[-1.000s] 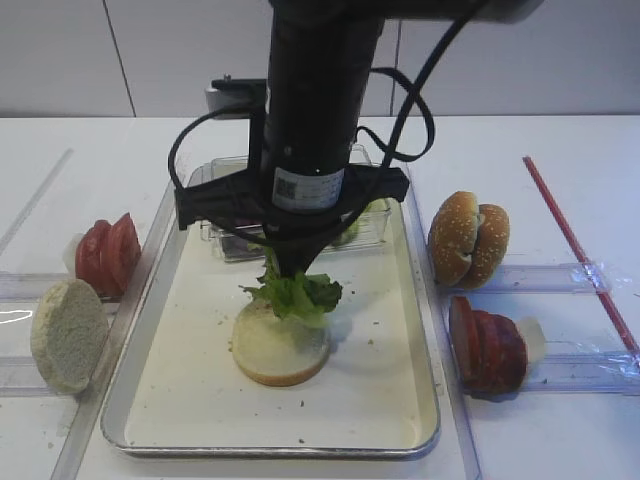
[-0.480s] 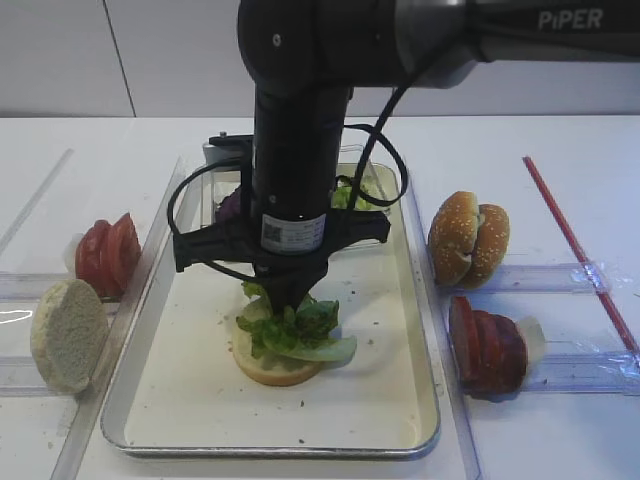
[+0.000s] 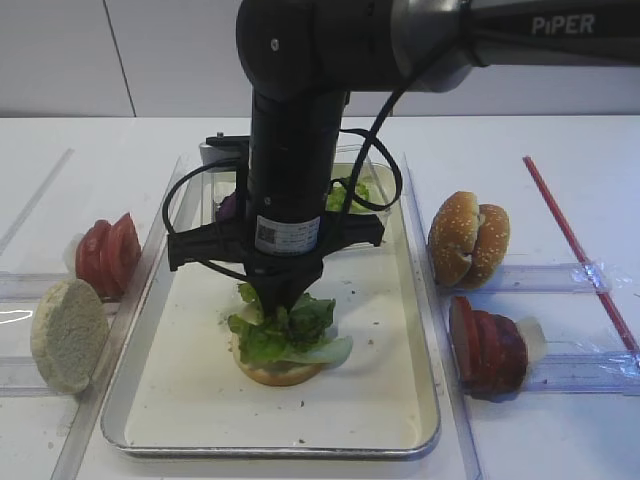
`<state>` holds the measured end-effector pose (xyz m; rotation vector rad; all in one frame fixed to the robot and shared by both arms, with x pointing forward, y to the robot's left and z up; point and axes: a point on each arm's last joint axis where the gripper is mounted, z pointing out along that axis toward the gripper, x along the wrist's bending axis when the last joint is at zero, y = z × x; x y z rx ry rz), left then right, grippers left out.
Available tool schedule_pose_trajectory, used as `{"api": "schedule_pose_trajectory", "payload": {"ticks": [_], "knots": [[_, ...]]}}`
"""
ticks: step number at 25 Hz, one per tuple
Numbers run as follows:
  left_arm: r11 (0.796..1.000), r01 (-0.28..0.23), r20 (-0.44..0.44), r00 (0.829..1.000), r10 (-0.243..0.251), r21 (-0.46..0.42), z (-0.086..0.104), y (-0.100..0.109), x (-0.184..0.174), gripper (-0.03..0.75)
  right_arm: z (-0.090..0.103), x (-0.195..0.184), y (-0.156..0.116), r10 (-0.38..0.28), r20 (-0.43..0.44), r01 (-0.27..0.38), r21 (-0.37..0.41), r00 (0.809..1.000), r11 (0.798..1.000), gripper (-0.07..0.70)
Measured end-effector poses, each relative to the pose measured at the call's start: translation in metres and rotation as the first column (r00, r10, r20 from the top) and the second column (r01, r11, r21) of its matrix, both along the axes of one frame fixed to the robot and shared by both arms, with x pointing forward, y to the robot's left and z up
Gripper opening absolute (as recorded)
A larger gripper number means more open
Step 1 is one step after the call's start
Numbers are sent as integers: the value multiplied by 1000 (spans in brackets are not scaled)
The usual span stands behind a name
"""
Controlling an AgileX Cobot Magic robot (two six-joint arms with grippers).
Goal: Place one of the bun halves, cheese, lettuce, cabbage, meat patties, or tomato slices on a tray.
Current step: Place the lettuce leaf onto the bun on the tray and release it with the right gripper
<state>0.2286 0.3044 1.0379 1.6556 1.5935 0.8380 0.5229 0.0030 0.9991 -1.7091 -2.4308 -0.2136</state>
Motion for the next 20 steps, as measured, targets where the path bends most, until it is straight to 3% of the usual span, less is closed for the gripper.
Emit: {"api": "schedule_pose_trajectory", "payload": {"ticks": [12,20], "knots": [[1000,0,0,1000,0,0,0,0,0,293,0,-2,-2,5,-20,-6,-19,1000,1000,442],[1000,0,0,1000,0,0,0,0,0,293,0,-2,-2,4,-20,-4,-18,1000,1000,486]]}}
